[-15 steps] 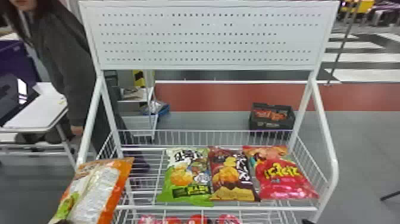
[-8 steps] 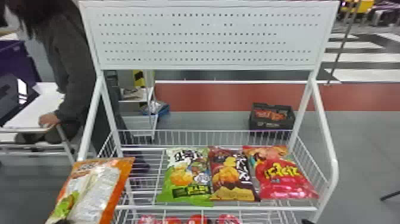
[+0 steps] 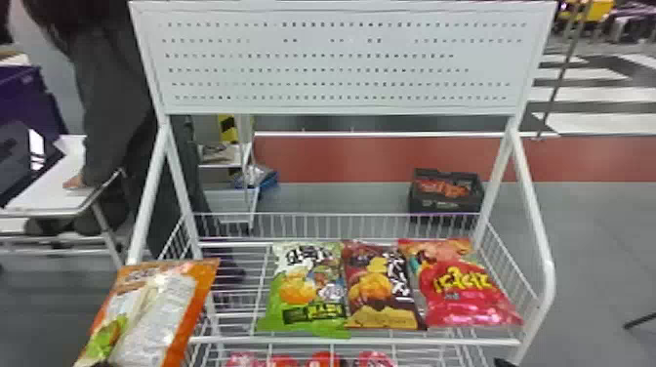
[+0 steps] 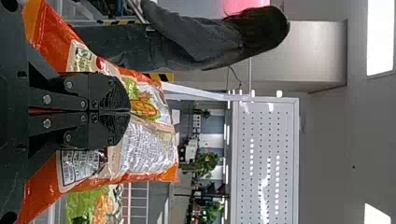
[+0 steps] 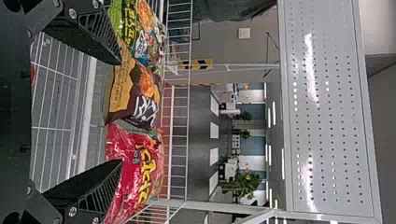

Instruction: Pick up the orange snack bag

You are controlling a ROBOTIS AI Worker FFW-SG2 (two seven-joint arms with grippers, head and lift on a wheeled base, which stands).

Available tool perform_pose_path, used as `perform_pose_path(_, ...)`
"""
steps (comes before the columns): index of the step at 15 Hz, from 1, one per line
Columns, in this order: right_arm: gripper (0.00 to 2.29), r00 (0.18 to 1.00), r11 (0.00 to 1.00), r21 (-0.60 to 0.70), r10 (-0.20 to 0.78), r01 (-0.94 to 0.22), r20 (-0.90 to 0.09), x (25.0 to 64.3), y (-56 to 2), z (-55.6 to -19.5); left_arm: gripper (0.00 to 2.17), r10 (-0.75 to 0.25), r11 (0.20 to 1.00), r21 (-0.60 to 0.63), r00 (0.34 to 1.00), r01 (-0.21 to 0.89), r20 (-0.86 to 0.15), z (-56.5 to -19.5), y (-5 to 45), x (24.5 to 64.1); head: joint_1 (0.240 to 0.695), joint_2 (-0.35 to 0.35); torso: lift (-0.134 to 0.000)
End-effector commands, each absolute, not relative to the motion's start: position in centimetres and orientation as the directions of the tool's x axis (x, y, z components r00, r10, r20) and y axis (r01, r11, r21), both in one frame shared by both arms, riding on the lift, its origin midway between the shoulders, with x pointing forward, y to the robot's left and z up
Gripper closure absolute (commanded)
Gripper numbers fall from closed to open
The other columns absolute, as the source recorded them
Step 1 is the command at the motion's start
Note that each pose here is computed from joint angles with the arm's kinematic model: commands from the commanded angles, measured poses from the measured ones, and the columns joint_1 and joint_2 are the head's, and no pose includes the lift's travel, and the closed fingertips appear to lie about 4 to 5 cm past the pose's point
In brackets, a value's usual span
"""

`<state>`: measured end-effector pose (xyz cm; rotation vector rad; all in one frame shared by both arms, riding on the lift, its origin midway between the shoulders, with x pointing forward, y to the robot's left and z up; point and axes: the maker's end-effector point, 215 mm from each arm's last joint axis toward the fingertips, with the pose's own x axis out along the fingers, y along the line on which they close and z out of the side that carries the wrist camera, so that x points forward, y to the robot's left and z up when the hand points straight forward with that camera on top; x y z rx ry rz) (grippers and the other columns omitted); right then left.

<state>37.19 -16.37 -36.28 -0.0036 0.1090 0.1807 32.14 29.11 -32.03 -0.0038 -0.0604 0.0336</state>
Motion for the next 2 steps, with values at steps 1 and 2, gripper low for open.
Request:
perform_pose_path(1, 0.14, 0.978, 0.984, 0.008, 0.179, -0.179, -0.108, 37.2, -16.36, -36.24, 1.44, 0.032, 0.999, -0.005, 0.998, -0.032, 0.06, -32.06, 29.07, 32.13, 0.499, 0.0, 0.0)
perform_pose_path(2, 0.14, 0.978, 0.984, 0.008, 0.179, -0.179, -0.108, 37.2, -16.36, -36.24, 1.44, 0.032, 0.999, -0.005, 0.998, -0.032, 0.06, -32.06, 29.07, 32.13, 0.499, 0.0, 0.0)
